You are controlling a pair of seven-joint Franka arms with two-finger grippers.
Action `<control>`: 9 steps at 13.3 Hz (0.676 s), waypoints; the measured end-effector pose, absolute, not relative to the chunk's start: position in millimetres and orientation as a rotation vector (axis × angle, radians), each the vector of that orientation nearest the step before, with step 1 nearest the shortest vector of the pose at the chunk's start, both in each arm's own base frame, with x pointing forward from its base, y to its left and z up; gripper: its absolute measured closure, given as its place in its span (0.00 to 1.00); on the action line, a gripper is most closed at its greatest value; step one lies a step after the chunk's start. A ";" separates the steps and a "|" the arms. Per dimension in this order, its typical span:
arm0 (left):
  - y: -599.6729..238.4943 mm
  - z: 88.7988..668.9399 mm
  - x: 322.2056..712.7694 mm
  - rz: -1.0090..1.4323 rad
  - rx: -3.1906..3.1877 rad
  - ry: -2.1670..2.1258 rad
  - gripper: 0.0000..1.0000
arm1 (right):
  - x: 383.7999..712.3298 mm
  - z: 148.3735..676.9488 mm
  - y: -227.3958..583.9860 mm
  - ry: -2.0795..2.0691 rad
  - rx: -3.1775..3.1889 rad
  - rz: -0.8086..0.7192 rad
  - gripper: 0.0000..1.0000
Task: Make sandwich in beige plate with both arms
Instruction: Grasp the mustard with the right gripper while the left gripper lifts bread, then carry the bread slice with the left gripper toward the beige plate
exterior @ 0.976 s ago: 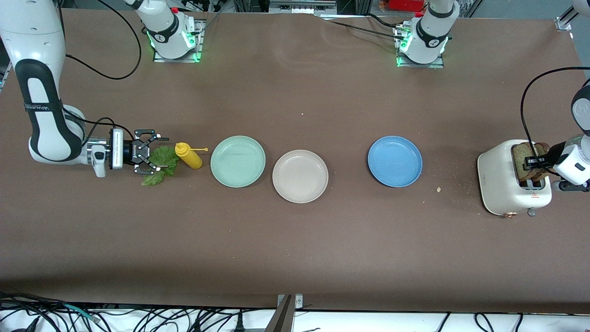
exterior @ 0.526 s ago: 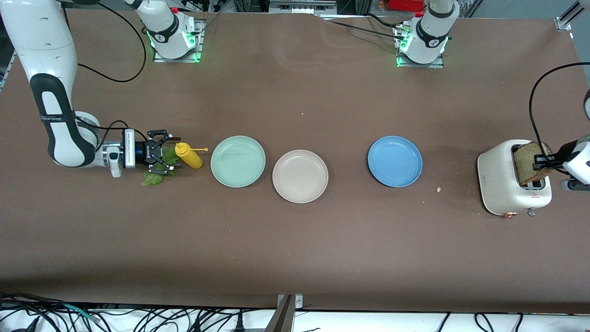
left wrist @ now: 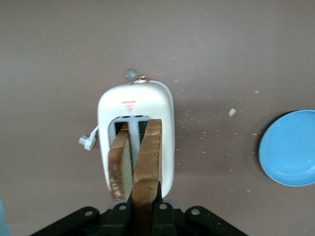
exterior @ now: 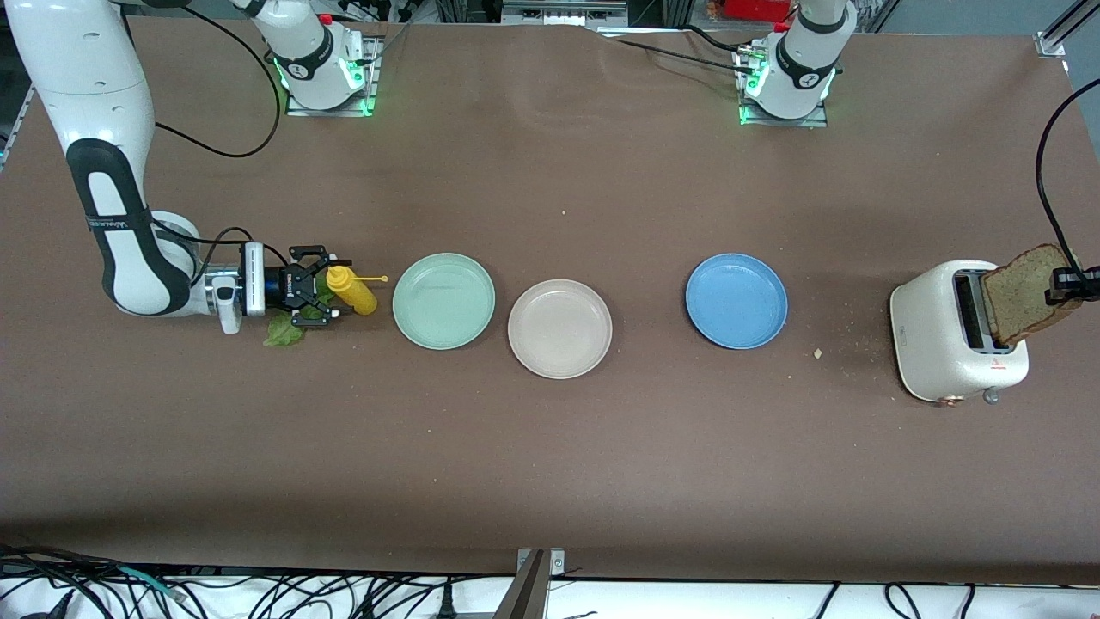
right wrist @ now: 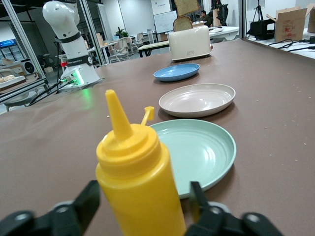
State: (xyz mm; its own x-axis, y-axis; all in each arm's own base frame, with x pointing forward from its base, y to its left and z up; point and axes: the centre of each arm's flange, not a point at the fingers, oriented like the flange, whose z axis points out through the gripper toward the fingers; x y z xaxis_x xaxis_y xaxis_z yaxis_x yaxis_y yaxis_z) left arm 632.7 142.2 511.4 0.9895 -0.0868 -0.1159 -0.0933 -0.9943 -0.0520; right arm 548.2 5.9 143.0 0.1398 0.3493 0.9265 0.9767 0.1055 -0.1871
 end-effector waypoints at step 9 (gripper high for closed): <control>-74.4 460.3 654.0 0.310 -3.395 0.489 0.89 | 572.8 165.8 -9.5 -1.348 -1.476 -0.715 0.85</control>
State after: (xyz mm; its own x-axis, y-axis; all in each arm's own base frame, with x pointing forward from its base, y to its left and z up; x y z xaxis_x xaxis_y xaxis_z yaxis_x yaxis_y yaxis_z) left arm 654.0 -74.4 460.3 0.9447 -0.3005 -0.1313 -0.2467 -0.9150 0.3191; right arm 572.8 -9.5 165.8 0.2120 0.3865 0.8976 0.9599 0.0900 -0.2655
